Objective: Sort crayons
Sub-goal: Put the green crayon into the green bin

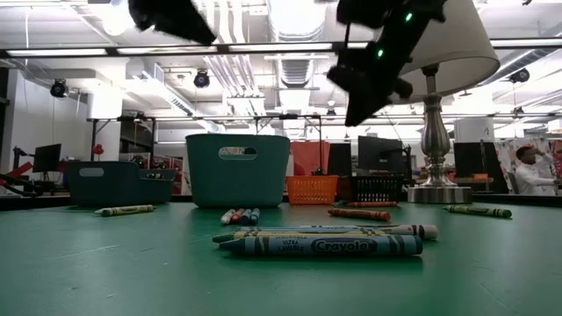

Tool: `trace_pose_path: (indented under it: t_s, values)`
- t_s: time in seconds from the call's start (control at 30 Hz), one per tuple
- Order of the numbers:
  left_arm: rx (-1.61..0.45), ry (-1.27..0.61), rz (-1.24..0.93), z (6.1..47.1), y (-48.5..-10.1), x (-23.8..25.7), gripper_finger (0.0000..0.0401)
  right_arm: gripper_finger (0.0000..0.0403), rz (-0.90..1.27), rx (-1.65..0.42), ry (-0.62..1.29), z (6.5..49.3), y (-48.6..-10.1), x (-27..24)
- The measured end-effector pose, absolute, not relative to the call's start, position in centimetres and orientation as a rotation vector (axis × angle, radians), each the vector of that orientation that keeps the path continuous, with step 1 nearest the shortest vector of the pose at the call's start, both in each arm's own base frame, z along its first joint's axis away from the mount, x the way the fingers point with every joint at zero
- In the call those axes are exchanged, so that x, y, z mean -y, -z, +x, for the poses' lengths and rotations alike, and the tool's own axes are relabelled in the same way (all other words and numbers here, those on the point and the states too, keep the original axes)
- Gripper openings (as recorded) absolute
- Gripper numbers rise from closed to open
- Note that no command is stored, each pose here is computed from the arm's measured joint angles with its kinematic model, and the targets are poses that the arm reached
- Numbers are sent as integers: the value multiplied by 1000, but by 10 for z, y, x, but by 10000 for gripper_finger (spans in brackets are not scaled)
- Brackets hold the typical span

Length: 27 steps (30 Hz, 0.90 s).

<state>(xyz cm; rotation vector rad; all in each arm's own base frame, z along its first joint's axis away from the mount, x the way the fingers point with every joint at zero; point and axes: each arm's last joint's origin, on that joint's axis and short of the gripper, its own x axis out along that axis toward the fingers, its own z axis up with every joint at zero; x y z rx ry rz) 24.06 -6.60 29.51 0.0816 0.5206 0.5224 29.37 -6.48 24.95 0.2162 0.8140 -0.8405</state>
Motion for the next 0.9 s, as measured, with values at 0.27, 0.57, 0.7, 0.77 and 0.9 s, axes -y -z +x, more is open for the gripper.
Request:
trace_pose_path:
  t_s: [0.27, 0.57, 0.7, 0.77, 0.9]
  values:
    - [-690, -664, -55, 223, -274, 60, 138, 68, 176, -760, 691, 287, -270, 21]
    - [-801, -693, -70, 228, -255, 63, 138, 68, 132, -774, 595, 288, -268, -8]
    - [-826, -699, -50, 233, -248, 64, 138, 70, 130, -778, 590, 289, -267, -9]
    - [-834, -702, -43, 234, -246, 65, 138, 70, 131, -778, 590, 289, -267, -9]
    - [-842, -704, -36, 235, -244, 65, 138, 68, 131, -777, 591, 289, -267, -9]
